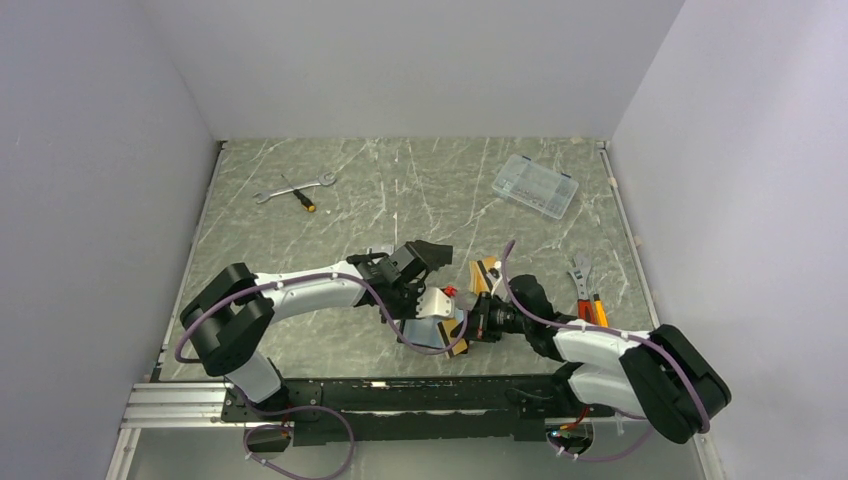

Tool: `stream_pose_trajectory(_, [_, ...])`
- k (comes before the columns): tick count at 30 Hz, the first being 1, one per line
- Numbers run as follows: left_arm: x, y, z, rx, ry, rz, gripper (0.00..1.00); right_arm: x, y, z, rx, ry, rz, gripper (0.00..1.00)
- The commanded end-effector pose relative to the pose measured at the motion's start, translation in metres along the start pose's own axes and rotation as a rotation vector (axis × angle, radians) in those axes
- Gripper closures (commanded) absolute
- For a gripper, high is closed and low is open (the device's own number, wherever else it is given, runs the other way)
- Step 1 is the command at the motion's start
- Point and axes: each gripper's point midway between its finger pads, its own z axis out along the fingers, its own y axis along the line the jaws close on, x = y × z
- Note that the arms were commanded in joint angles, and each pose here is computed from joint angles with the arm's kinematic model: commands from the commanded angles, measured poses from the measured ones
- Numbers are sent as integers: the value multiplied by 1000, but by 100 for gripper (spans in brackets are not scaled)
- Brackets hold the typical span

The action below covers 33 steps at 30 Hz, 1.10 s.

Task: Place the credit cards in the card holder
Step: Insert the credit card into the card holder.

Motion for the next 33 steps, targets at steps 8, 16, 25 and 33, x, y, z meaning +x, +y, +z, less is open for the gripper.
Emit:
stream_pose_trajectory(8, [-4,-7,12,20,-19,55,87,-16,19,9,-77,-17,-46,100])
stream_pose_trajectory(16, [9,-10,20,9,35,87,89,-18,24,9,-91,-21,-56,100])
stream_pose_trajectory(25, [15,-14,18,3,60,101,90,-20,26,11,-107,-21,-56,100])
stream_pose_trajectory(33, [11,-15,10,-1,47,100,91,-21,26,17,-119,-13,-50,100])
